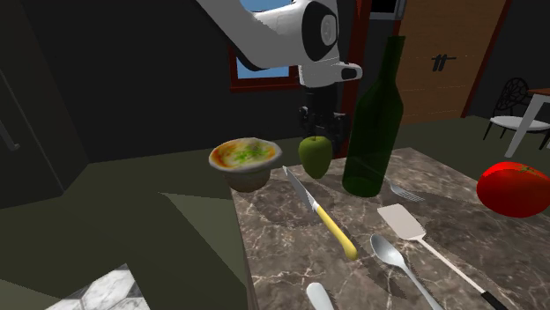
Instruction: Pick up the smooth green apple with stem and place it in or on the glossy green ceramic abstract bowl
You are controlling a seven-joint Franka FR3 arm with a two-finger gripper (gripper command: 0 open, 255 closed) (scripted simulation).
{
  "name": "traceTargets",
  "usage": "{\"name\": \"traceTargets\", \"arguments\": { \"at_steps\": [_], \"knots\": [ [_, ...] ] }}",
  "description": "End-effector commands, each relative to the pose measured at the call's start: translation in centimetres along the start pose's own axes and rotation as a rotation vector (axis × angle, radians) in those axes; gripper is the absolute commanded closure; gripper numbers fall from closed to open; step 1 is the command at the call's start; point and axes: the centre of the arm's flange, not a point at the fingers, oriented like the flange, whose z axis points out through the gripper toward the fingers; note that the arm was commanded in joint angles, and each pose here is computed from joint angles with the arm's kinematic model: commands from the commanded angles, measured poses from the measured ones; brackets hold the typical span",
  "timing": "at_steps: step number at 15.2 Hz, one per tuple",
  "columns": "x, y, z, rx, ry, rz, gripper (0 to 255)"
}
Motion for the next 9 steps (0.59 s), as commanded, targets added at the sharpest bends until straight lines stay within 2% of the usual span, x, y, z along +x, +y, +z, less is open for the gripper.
{"name": "traceTargets", "arguments": {
  "at_steps": [1,6,9],
  "knots": [
    [0.0,0.0,0.1,-0.001,-0.002,0.000,255],
    [0.0,0.0,0.1,-0.001,-0.002,0.000,255],
    [0.2,0.2,-1.5,-0.001,-0.002,0.000,255]
  ]
}}
